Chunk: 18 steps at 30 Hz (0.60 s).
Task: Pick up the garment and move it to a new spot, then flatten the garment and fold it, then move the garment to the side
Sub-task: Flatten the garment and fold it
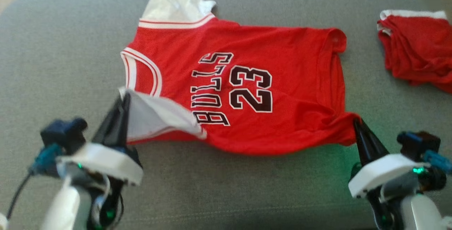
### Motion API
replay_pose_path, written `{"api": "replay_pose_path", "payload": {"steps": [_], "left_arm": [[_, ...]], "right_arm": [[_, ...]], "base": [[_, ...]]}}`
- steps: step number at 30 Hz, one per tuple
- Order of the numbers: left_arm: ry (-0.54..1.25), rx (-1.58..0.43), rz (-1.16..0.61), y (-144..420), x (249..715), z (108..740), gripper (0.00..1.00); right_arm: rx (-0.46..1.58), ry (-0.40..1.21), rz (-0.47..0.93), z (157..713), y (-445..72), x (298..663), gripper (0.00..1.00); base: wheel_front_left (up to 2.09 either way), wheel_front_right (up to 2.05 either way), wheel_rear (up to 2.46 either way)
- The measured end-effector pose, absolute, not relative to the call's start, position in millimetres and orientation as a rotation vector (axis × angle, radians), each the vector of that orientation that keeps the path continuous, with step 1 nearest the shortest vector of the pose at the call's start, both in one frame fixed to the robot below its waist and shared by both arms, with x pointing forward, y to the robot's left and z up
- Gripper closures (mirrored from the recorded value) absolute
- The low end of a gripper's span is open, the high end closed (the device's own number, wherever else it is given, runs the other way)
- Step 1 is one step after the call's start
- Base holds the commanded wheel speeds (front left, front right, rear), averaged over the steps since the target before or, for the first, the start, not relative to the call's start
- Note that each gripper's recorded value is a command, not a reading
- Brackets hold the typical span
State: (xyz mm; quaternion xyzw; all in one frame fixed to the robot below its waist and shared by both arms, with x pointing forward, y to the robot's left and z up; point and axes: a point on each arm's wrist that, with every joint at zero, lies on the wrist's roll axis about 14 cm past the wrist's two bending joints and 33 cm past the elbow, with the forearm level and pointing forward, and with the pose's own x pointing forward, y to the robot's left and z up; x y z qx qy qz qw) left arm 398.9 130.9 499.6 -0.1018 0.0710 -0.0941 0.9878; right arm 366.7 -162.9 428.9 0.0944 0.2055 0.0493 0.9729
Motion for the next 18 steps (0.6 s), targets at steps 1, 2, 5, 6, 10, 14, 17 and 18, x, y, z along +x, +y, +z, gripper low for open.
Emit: {"api": "replay_pose_path", "payload": {"steps": [1, 2, 5, 6, 10, 14, 17, 18], "left_arm": [[0.141, -0.203, -0.188, 132, 407, 499, 1.0], [0.138, -0.203, -0.188, 133, 415, 498, 1.0], [0.135, -0.21, -0.19, 133, 432, 493, 1.0], [0.136, -0.213, -0.191, 133, 437, 490, 1.0], [0.172, -0.223, -0.17, 139, 451, 471, 1.0], [0.182, -0.236, -0.154, 144, 458, 455, 1.0], [0.168, -0.241, -0.142, 146, 461, 450, 0.0], [0.154, -0.243, -0.146, 146, 461, 451, 0.0]], "right_arm": [[0.198, 0.416, 0.097, 428, -163, 372, 1.0], [0.2, 0.422, 0.095, 425, -164, 375, 1.0], [0.211, 0.437, 0.081, 416, -167, 384, 1.0], [0.223, 0.435, 0.077, 414, -168, 386, 1.0], [0.24, 0.446, 0.065, 404, -170, 398, 1.0], [0.241, 0.455, 0.068, 398, -169, 408, 1.0], [0.251, 0.459, 0.067, 393, -167, 409, 0.18], [0.254, 0.451, 0.069, 393, -166, 409, 0.0]], "base": [[0.0, 0.0, 0.0], [0.0, 0.0, 0.0], [0.0, 0.0, 0.0], [0.0, 0.0, 0.0], [0.0, 0.0, 0.0], [0.0, 0.0, 0.0], [0.0, 0.0, 0.0], [0.0, 0.0, 0.0]]}}
